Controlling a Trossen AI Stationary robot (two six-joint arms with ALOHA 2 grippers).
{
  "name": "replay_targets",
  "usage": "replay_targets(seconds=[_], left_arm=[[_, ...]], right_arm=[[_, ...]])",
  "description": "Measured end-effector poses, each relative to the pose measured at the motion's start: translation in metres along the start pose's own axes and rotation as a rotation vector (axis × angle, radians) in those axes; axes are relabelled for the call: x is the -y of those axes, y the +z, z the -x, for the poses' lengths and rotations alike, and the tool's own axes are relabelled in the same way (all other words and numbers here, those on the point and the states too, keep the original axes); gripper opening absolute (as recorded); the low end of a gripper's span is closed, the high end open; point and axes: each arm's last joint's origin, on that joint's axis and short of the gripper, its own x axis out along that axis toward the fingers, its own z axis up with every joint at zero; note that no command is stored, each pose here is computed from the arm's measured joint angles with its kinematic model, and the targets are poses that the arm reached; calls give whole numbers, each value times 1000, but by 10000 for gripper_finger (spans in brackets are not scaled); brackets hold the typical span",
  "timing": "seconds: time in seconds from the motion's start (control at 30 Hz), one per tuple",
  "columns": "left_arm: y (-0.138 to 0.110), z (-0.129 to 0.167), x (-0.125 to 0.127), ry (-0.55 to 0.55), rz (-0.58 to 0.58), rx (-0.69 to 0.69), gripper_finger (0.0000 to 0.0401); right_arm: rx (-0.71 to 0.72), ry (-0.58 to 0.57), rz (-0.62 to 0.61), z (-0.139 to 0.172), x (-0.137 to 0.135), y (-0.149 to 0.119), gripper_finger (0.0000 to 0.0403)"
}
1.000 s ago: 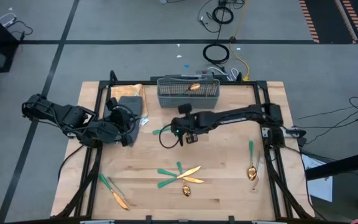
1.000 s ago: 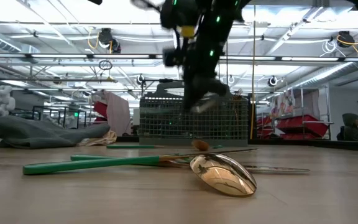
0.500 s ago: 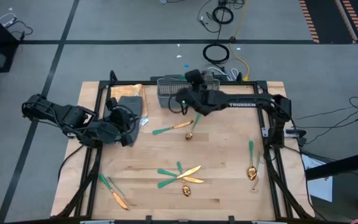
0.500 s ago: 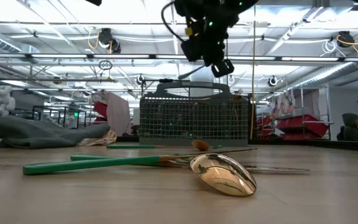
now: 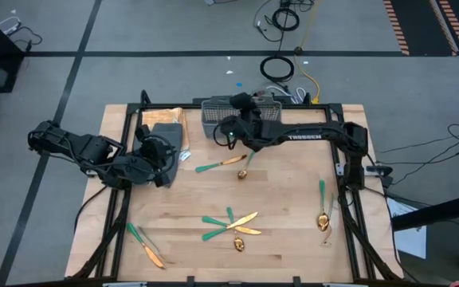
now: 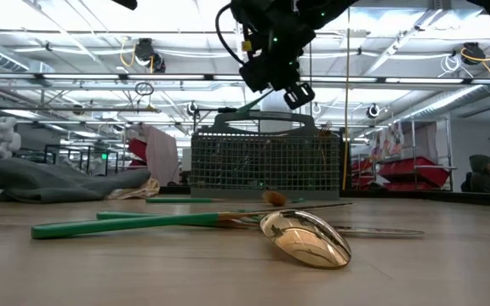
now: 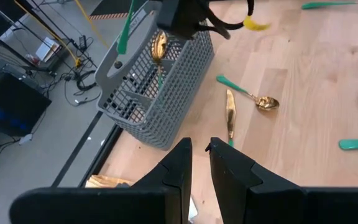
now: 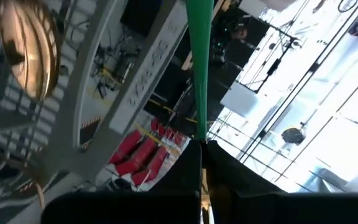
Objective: Sort silverware
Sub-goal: Put the green fork into the gray silverware basket
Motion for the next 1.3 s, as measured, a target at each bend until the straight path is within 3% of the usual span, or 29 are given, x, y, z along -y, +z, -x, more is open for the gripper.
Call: replay_targets(seconds=[0.17, 0.43, 0.7, 1.3], left_arm=[[0, 0, 0, 0, -3, -3, 63], [-1, 0, 0, 2, -7, -7, 63], [-1, 0, -1, 16, 15, -2, 63], [-1, 0, -1, 23, 15, -2, 63]], right_arm=[[-107, 37, 99, 2, -12, -28, 0], [-253, 23, 70, 1, -18, -88, 0], [-220, 90, 35, 0, -25, -85, 0], [-236, 175, 222, -2, -47, -89, 0]])
